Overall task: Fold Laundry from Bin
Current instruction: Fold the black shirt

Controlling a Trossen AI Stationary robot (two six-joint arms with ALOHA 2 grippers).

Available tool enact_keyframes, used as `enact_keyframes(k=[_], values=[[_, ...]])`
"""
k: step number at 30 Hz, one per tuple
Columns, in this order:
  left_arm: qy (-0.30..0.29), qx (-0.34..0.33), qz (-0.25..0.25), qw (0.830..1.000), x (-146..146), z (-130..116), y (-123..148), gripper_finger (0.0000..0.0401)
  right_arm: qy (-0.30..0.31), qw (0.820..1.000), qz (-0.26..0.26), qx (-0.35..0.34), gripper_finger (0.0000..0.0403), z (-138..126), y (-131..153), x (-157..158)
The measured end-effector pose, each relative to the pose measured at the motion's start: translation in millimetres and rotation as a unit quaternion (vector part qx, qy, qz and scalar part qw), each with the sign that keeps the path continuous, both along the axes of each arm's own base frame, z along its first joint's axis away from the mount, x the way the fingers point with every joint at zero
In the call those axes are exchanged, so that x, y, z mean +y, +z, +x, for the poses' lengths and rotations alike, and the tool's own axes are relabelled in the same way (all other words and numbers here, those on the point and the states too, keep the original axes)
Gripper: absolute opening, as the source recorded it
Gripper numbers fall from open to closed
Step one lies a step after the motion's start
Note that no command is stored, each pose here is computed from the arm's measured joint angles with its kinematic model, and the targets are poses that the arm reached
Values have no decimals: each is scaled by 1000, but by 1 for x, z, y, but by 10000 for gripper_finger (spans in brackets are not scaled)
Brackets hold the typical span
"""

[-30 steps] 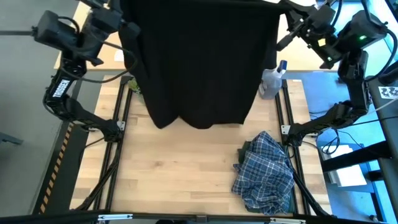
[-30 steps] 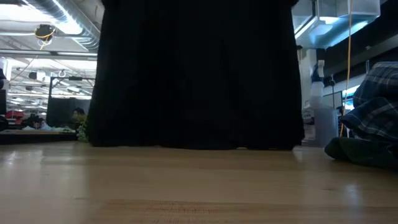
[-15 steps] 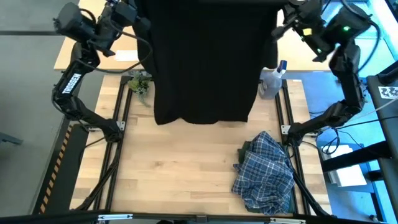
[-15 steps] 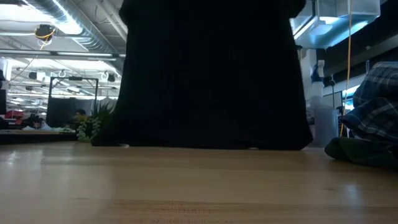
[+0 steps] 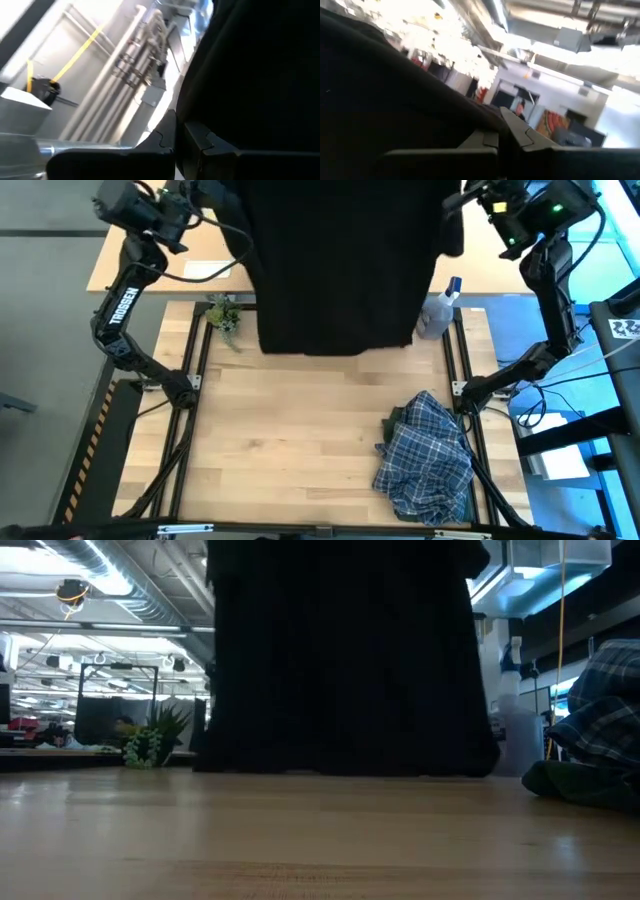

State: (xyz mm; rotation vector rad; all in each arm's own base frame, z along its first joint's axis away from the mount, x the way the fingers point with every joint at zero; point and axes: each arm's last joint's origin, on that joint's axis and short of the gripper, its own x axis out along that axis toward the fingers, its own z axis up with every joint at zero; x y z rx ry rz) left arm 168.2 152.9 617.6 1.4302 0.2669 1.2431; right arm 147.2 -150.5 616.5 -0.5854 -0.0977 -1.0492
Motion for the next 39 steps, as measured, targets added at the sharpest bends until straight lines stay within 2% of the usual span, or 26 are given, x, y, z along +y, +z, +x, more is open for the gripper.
enact_keyframes(k=[6, 15, 20, 24, 30, 35, 39], values=[[-37, -45, 37, 998, -20, -19, 23, 0, 47, 998, -44, -17, 0, -7, 10, 11], [-109, -50, 25, 992, -53, -17, 30, 0, 126, 990, -64, -18, 0, -24, 16, 34], [-152, -14, -12, 988, -81, -14, 25, 0, 179, 983, -36, 18, 0, -42, 11, 55], [-168, 42, -61, 983, -101, -4, 13, 0, 210, 976, 7, 49, 0, -55, 1, 70], [-199, 129, -119, 964, -140, 21, -13, 0, 275, 958, 60, 60, 0, -64, -22, 88], [-201, 164, -147, 954, -177, 38, -33, 0, 338, 937, 76, 47, 0, -54, -55, 102], [-185, 193, -167, 949, -204, 47, -54, 0, 377, 922, 84, 44, 0, -34, -93, 111]])
